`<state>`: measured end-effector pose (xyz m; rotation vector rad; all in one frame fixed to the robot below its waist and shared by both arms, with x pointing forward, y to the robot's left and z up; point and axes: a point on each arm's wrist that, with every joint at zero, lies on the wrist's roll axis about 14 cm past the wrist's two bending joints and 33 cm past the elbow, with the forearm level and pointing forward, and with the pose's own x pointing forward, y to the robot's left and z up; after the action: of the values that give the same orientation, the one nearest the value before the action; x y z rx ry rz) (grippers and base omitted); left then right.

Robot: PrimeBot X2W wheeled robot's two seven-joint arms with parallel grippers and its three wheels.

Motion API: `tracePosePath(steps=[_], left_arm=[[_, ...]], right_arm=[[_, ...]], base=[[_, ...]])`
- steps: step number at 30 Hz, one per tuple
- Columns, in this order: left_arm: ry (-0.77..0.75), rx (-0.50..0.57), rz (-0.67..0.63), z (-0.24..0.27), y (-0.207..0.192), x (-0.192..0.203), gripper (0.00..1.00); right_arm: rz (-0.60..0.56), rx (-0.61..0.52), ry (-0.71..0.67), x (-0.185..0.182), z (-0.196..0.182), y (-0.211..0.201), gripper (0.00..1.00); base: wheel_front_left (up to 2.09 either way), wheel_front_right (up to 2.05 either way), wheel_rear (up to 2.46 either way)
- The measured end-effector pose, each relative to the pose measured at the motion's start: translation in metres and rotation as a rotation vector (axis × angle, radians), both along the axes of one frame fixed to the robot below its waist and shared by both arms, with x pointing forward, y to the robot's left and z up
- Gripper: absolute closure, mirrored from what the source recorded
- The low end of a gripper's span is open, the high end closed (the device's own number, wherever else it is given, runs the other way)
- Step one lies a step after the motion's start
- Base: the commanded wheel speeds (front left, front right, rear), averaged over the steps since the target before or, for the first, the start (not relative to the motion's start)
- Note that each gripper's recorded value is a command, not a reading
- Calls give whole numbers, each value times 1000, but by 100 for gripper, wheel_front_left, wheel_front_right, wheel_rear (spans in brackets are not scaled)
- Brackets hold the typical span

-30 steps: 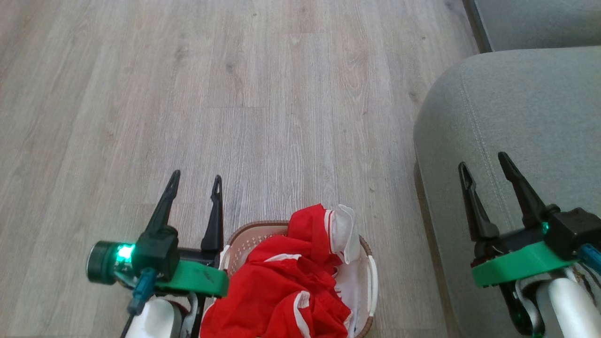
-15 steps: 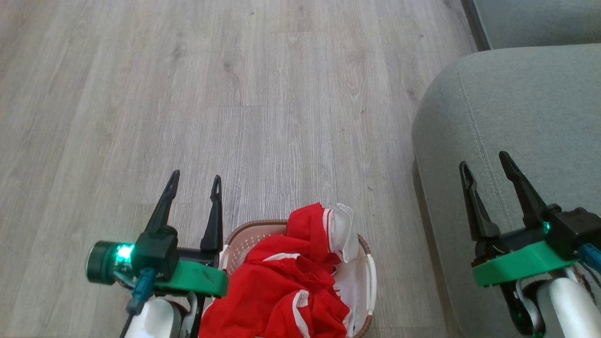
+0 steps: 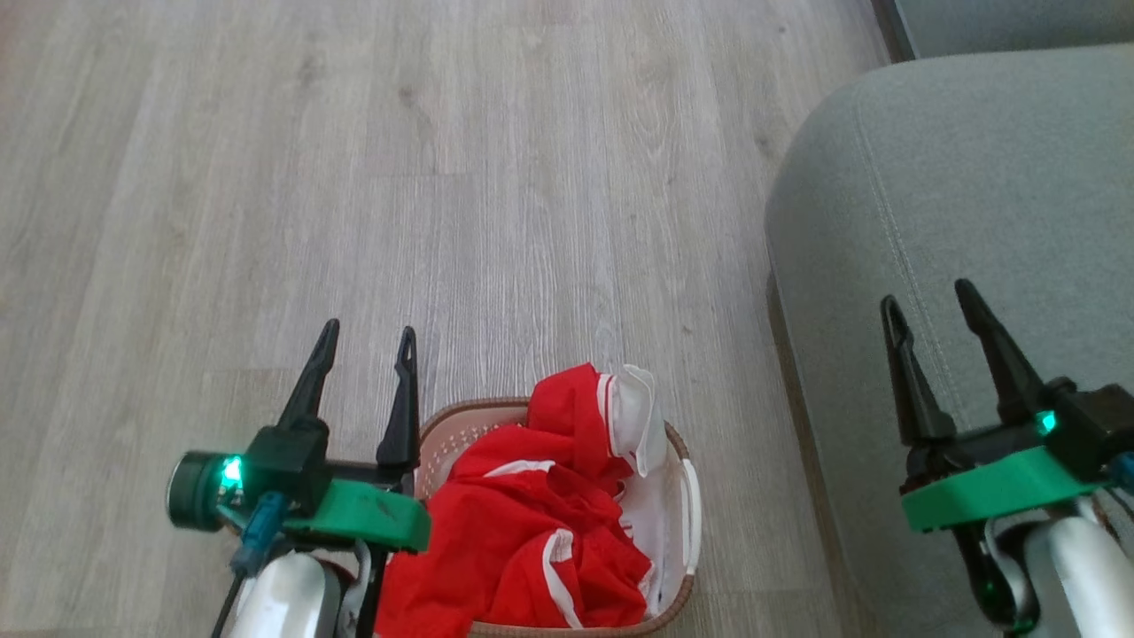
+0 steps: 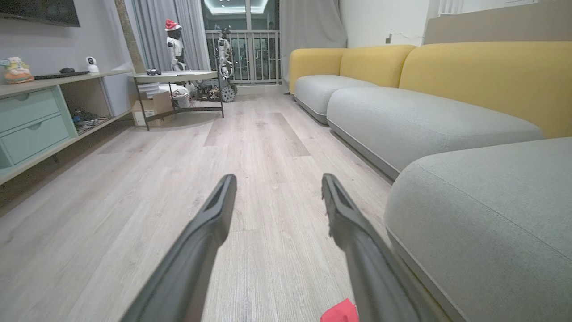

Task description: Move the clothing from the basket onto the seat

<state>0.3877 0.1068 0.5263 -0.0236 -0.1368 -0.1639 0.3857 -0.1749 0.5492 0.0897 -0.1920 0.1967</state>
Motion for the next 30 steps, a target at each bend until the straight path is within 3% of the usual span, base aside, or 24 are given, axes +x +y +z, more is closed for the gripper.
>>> tracePosePath(steps=[18,30], left_arm=[[230,-31,-80,-78,-33,40,0],[493,-22,-134,-171,-59,58,0]], right_arm=[[-41,25,56,35,-19,-28,0],[-74,19,95,65,-39,-48,0]], base=[[0,0,0],[0,0,0]])
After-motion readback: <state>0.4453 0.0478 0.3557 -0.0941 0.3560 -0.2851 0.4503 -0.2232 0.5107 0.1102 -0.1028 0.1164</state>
